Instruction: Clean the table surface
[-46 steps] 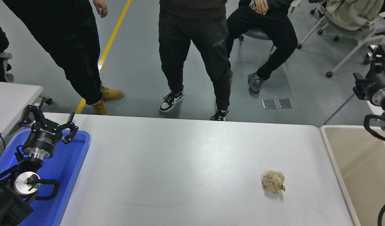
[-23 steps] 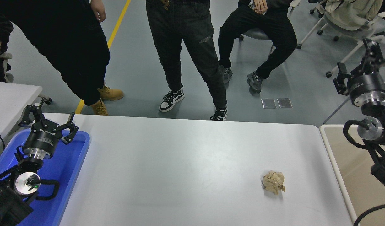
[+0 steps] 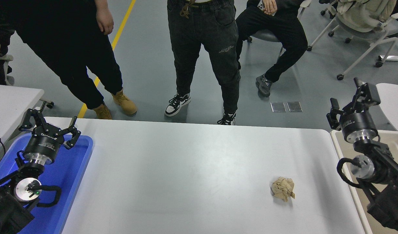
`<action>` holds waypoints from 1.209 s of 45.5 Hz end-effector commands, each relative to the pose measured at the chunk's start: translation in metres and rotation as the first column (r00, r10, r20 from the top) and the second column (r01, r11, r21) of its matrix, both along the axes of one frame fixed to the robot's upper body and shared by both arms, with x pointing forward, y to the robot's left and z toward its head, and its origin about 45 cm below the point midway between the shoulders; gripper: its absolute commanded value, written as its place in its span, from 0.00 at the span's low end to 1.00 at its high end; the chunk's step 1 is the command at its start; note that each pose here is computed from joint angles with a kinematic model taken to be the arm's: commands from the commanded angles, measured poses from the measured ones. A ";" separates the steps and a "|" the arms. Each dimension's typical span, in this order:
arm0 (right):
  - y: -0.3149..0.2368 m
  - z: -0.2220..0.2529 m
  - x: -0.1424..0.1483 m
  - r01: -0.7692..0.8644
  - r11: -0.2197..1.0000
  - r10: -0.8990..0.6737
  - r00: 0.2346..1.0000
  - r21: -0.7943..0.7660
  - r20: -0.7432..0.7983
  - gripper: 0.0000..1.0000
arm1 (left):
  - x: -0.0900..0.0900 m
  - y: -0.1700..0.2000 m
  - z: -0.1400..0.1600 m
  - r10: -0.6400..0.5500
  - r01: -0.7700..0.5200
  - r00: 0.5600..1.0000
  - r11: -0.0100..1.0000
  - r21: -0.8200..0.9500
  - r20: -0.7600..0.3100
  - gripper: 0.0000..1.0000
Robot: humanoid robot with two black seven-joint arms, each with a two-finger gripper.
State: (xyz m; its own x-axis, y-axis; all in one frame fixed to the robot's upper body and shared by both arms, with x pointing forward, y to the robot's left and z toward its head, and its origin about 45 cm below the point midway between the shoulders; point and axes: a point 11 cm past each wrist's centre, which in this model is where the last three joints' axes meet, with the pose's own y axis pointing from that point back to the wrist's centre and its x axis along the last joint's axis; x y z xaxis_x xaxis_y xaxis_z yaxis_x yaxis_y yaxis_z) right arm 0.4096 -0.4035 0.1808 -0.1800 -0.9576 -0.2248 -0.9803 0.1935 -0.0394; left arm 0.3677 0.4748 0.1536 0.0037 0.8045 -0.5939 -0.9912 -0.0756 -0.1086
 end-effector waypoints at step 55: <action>0.023 0.013 0.020 -0.635 0.275 0.348 0.766 -0.722 -0.540 0.98 | 0.000 0.000 0.000 0.000 0.000 1.000 1.000 0.000 0.000 1.00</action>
